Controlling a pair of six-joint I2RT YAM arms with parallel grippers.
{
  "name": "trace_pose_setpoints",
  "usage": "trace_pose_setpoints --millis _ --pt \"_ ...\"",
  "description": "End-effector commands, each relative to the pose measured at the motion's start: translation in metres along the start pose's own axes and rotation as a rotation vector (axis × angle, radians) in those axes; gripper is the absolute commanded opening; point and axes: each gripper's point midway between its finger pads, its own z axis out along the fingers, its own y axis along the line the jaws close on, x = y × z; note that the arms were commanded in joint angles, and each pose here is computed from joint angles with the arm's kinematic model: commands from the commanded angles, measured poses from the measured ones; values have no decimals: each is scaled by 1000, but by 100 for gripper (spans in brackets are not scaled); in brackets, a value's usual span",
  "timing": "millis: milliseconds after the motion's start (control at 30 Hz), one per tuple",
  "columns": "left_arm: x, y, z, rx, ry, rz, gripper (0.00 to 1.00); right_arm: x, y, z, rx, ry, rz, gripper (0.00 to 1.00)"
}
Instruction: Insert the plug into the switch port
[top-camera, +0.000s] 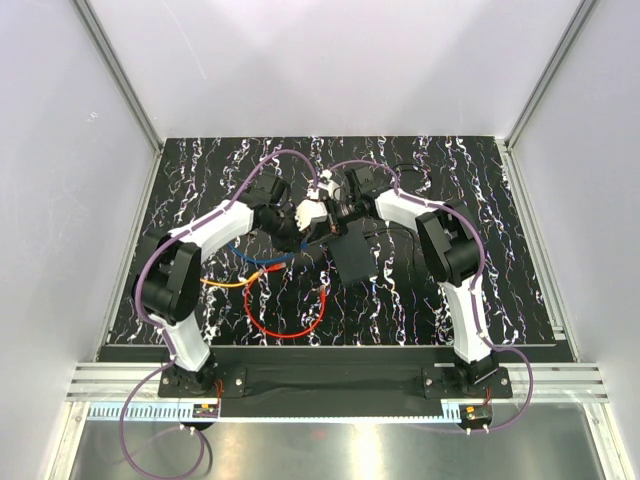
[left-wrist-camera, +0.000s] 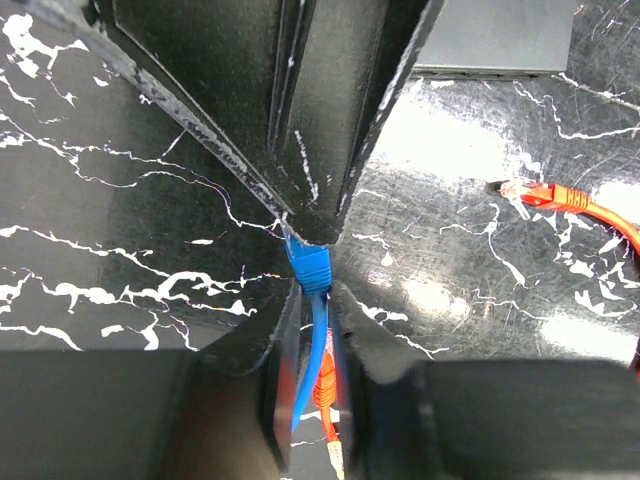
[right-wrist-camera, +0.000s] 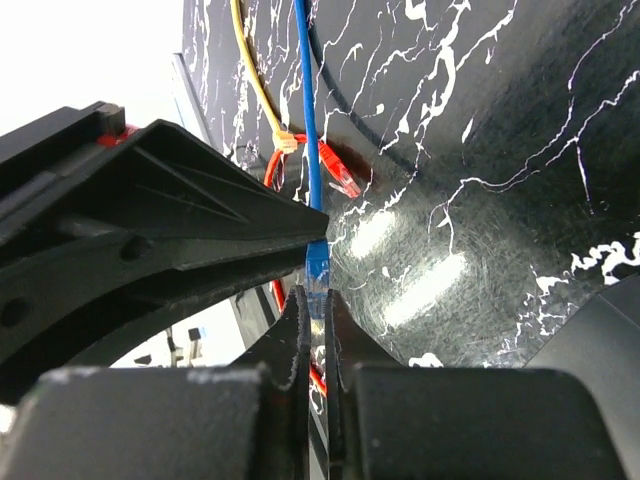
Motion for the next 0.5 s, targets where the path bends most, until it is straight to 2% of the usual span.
trace_pose_setpoints --millis 0,33,167,467 --pt "-21 -3 -13 -14 -84 74 28 -4 14 3 -57 -20 -11 0" --pt "-21 0 -14 -32 -84 77 34 -5 14 3 -60 -26 -5 0" --pt "-16 2 -15 -55 -75 73 38 -3 16 3 -73 -41 40 0" --pt "-5 6 -7 -64 -40 73 37 -4 20 1 -92 -52 66 0"
